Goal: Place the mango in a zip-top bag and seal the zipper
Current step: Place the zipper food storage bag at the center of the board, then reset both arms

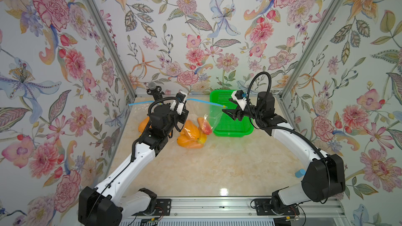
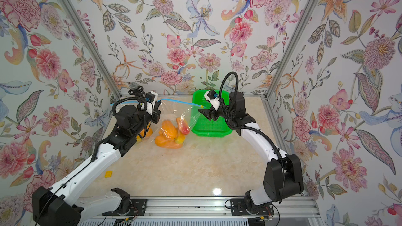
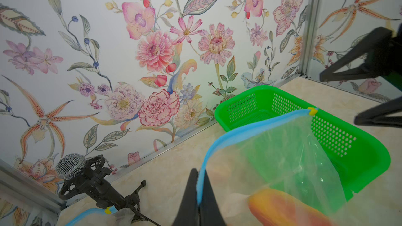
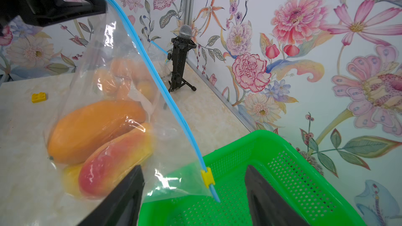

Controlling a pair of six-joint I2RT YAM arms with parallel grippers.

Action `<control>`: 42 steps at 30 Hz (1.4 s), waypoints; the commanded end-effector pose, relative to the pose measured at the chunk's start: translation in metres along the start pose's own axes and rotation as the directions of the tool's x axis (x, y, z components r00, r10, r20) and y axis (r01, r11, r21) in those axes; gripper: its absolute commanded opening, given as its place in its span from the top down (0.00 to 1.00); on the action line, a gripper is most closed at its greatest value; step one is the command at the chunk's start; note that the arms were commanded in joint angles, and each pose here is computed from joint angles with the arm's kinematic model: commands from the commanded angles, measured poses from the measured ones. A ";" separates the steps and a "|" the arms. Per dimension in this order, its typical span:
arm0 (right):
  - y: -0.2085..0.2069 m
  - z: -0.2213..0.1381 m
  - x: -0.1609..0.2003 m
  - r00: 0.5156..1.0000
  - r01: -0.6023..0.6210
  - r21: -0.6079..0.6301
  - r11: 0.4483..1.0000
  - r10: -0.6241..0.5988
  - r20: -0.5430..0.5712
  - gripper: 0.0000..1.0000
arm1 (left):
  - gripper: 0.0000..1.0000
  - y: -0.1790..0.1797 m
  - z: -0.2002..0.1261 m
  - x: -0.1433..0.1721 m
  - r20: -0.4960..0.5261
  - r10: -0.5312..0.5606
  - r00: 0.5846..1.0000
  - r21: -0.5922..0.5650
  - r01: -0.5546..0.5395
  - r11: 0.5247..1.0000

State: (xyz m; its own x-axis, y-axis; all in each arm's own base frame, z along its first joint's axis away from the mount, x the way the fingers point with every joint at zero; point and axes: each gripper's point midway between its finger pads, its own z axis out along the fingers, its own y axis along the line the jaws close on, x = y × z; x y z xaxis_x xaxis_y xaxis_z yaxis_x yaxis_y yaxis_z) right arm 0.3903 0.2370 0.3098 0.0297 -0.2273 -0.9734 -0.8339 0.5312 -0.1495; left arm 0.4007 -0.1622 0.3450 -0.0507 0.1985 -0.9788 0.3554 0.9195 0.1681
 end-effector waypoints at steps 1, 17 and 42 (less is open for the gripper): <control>-0.024 -0.043 -0.045 0.977 -0.068 0.175 0.982 0.030 0.213 0.05 | 0.91 0.062 0.035 -0.009 0.039 -0.231 0.972 -0.193 0.234 0.953; -0.027 -0.163 0.098 0.984 -0.176 0.667 0.724 0.117 0.132 0.00 | 0.44 0.069 0.125 0.078 -0.237 -0.405 0.883 -0.237 0.351 0.906; -0.070 -0.182 0.220 0.977 -0.104 0.867 0.488 0.212 -0.003 0.00 | 0.01 0.135 -0.113 0.231 0.012 -0.140 0.990 -0.579 0.121 0.807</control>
State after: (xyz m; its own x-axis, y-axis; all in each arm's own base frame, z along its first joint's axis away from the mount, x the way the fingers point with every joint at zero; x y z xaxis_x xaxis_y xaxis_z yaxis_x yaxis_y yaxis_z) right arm 0.3326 -0.0011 0.0941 -0.3348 -0.0774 -0.9391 0.0736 0.9914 -0.1080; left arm 0.3190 0.0587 0.1098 -0.2994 0.0330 -0.9536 -0.3325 0.9331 0.1367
